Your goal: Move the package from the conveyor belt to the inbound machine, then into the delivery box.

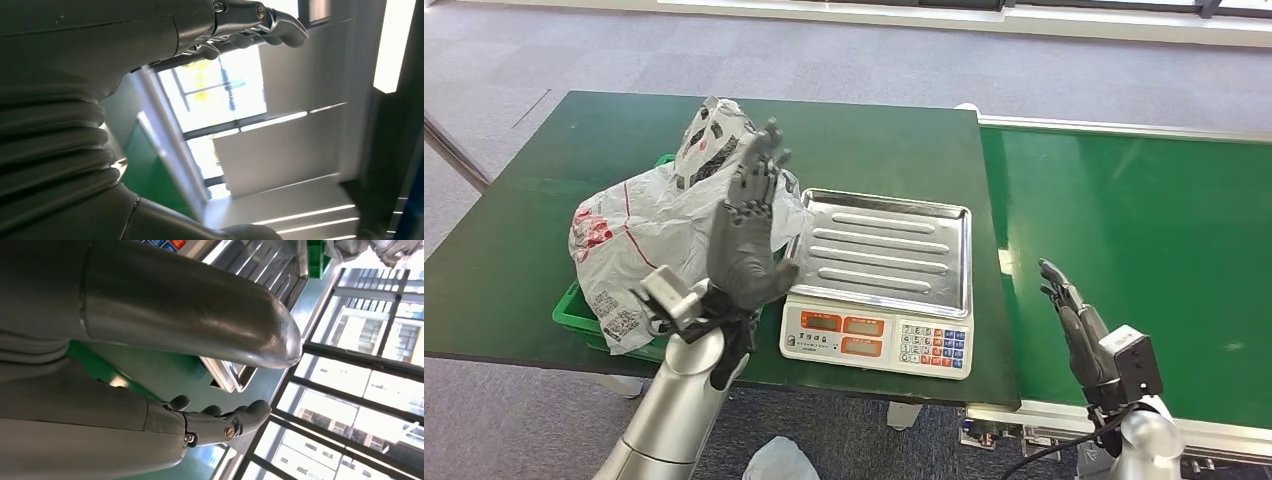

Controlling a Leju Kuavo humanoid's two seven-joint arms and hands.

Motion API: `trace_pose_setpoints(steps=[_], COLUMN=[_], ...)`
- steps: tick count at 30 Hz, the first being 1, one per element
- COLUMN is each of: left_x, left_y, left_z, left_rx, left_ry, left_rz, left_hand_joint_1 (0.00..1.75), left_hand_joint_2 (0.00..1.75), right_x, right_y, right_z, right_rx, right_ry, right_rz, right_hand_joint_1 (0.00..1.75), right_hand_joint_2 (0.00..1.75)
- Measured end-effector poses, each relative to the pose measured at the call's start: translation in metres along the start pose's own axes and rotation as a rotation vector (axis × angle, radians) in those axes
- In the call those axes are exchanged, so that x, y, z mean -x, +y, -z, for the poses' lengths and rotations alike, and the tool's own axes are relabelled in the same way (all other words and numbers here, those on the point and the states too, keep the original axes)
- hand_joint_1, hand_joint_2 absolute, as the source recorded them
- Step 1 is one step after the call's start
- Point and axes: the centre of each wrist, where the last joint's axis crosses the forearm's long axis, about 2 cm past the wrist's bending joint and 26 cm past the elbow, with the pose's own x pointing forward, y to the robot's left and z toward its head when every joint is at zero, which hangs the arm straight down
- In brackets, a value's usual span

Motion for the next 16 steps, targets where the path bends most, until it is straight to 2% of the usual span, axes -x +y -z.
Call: trace_pose_setpoints(steps=[8,12,16], left_x=[0.05,0.063,0.07], left_y=[-0.012,-0.014,-0.015], left_z=[-0.048,-0.071,-0.085], left_rx=[0.014,-0.005,-0.025], left_ry=[0.289,0.397,0.46], left_rz=[-0.06,-0.058,-0.056], left_hand_joint_1=[0.0,0.0,0.0], left_hand_joint_2=[1.75,1.75,1.75], right_x=[0.005,0.008,0.01], right_y=[0.008,0.009,0.01], right_z=[0.006,0.004,0.002], right_rx=[-0.04,-0.045,-0.049], right_ry=[-0.004,-0.001,0.006], right_rz=[0.038,0.051,0.059], right_hand_joint_1=[0.0,0.0,0.0], right_hand_joint_2=[0.0,0.0,0.0])
